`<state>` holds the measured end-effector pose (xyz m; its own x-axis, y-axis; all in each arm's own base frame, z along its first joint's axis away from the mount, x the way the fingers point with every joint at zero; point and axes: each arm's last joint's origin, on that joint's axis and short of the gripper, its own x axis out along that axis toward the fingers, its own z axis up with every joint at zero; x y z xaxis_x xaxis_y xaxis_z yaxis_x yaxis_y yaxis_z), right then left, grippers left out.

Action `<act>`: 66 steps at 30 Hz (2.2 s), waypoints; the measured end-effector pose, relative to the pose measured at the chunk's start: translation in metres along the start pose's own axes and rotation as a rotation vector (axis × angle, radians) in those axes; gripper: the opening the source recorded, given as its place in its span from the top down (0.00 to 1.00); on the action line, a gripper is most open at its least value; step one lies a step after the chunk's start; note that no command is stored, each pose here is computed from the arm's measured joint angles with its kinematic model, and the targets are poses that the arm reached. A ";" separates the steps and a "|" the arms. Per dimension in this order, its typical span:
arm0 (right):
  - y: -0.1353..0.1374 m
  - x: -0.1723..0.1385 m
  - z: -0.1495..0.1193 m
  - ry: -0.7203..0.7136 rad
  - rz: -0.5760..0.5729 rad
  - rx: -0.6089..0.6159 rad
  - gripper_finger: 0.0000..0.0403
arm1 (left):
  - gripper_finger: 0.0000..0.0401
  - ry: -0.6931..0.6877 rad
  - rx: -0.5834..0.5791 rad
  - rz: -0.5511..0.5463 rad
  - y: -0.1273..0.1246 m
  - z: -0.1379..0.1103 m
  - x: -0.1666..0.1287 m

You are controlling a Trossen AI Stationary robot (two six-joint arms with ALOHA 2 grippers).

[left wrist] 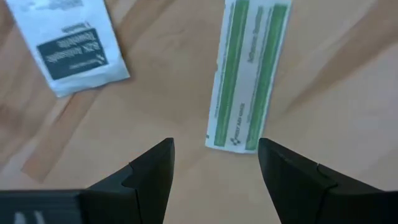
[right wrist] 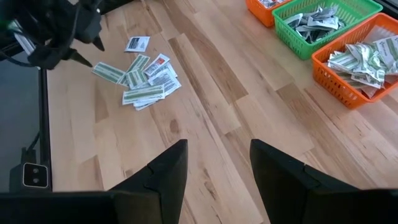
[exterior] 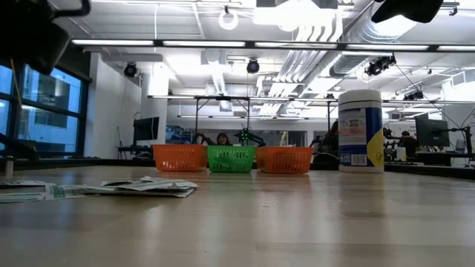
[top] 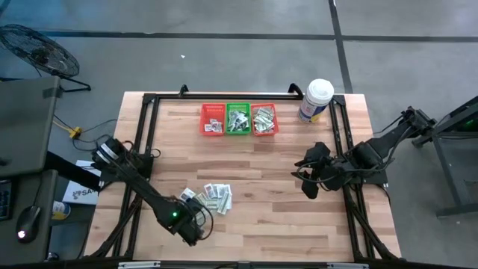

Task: Pick & Place First Aid Supplies
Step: Put the bandage pack into the right orange bin

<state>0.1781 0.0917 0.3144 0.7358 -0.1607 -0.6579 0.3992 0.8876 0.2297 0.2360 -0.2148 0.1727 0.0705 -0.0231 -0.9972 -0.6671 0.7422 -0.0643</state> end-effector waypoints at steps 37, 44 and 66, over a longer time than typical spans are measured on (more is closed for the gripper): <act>0.001 0.000 -0.001 0.031 0.024 0.042 0.58 | 0.72 0.048 0.039 0.003 -0.015 -0.001 0.037; 0.001 0.000 -0.001 0.032 0.025 0.042 0.58 | 0.82 0.054 0.027 -0.003 -0.016 -0.001 0.037; 0.008 0.003 0.003 -0.006 0.073 -0.048 0.58 | 1.00 -0.146 0.132 0.072 -0.029 0.006 -0.012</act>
<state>0.1848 0.0971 0.3164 0.7654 -0.0970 -0.6362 0.3178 0.9166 0.2425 0.2587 -0.2322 0.1866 0.1393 0.1227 -0.9826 -0.5715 0.8203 0.0215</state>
